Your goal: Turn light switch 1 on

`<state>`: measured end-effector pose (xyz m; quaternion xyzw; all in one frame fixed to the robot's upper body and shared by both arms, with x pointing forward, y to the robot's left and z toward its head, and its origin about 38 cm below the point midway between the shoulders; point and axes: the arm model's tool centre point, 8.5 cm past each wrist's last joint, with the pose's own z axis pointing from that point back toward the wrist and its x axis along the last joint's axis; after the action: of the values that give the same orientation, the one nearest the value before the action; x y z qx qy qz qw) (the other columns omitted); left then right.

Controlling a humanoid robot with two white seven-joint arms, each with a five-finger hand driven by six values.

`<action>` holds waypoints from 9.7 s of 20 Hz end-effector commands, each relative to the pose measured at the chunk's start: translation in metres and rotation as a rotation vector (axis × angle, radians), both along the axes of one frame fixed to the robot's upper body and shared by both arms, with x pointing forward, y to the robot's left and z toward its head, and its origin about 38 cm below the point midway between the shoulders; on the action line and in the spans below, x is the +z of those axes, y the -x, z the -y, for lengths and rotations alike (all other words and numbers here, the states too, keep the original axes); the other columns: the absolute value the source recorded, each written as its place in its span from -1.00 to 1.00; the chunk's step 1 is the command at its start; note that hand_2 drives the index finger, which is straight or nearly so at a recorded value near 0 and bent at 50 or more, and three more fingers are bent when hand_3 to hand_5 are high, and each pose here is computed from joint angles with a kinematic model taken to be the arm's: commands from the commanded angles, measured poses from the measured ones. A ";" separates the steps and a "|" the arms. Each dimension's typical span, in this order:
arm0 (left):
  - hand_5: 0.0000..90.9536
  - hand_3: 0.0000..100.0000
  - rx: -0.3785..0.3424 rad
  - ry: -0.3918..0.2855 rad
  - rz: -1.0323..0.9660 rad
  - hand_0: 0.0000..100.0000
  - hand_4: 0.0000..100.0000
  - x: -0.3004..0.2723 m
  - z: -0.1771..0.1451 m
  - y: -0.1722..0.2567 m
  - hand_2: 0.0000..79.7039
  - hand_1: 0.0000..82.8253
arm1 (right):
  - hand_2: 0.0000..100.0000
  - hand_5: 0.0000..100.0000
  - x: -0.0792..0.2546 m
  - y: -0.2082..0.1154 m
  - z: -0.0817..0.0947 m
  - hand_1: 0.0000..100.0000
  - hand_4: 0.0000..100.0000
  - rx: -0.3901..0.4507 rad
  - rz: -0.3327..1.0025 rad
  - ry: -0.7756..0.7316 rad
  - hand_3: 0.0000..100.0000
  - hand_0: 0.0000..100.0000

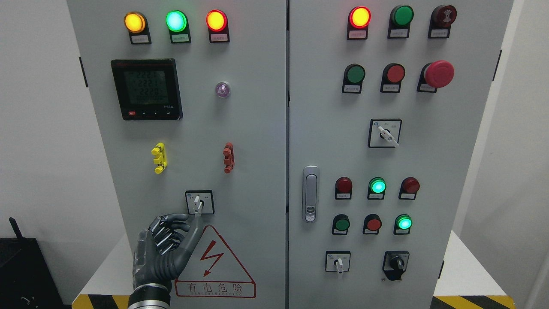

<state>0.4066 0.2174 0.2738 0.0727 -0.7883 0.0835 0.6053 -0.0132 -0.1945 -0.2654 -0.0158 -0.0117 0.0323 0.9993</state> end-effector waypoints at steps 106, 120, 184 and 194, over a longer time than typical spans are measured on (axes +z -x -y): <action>0.82 0.70 0.014 -0.054 -0.103 -0.64 0.81 0.017 0.015 -0.015 0.48 0.72 | -1.00 -1.00 0.000 0.000 0.000 -1.00 -1.00 -0.025 -0.002 -0.001 -1.00 -1.00; 0.83 0.73 0.020 -0.057 -0.100 -0.62 0.83 0.019 0.016 -0.015 0.51 0.57 | -1.00 -1.00 0.000 0.000 0.000 -1.00 -1.00 -0.025 -0.002 -0.001 -1.00 -1.00; 0.87 0.82 0.053 -0.089 -0.105 0.08 0.90 0.019 0.014 -0.017 0.57 0.30 | -1.00 -1.00 0.000 0.000 0.000 -1.00 -1.00 -0.025 -0.002 -0.001 -1.00 -1.00; 0.87 0.83 0.053 -0.089 -0.106 0.22 0.90 0.019 0.014 -0.017 0.58 0.24 | -1.00 -1.00 0.000 0.000 0.000 -1.00 -1.00 -0.025 -0.002 -0.001 -1.00 -1.00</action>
<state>0.4237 0.2031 0.2929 0.1245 -0.7564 0.0609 0.6393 -0.0132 -0.1945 -0.2654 -0.0159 -0.0116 0.0323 0.9993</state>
